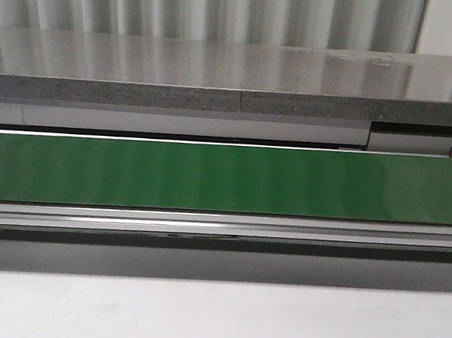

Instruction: Move button from right to left

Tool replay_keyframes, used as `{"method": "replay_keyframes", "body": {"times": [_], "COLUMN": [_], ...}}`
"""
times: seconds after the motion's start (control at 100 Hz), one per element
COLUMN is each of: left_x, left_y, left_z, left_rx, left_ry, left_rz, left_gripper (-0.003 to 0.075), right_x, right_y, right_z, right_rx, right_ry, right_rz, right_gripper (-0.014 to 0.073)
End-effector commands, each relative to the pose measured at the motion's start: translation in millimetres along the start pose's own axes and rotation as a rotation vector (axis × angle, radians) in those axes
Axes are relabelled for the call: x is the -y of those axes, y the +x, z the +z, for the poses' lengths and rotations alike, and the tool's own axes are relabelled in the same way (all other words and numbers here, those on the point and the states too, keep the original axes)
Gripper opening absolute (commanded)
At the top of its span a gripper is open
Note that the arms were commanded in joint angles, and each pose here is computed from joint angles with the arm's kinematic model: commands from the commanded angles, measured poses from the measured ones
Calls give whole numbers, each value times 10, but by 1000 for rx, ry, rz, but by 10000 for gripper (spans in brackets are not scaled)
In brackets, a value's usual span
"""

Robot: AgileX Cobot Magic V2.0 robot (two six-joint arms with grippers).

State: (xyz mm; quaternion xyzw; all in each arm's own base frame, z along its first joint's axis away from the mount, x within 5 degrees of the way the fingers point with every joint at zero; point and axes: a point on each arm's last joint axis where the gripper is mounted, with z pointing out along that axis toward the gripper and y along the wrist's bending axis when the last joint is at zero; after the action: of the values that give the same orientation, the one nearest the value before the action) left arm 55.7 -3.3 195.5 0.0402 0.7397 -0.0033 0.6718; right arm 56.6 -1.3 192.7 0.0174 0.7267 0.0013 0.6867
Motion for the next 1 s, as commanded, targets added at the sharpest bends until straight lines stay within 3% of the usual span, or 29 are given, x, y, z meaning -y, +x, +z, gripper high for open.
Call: {"method": "replay_keyframes", "body": {"times": [0.0,0.5,0.99], "left_x": [8,8,8], "left_y": [51,51,51], "left_z": [3,3,3], "left_rx": [65,65,65], "left_ry": [7,7,7], "left_rz": [-7,-7,-7], "left_gripper": [-20,-20,-20], "right_x": [-1,-2,-16], "right_y": [-161,-206,-897], "right_z": [-34,-45,45], "right_rx": [127,132,31], "right_ry": [5,5,9], "right_rz": [-17,-18,-26], "right_gripper": [-66,-66,-66]}}
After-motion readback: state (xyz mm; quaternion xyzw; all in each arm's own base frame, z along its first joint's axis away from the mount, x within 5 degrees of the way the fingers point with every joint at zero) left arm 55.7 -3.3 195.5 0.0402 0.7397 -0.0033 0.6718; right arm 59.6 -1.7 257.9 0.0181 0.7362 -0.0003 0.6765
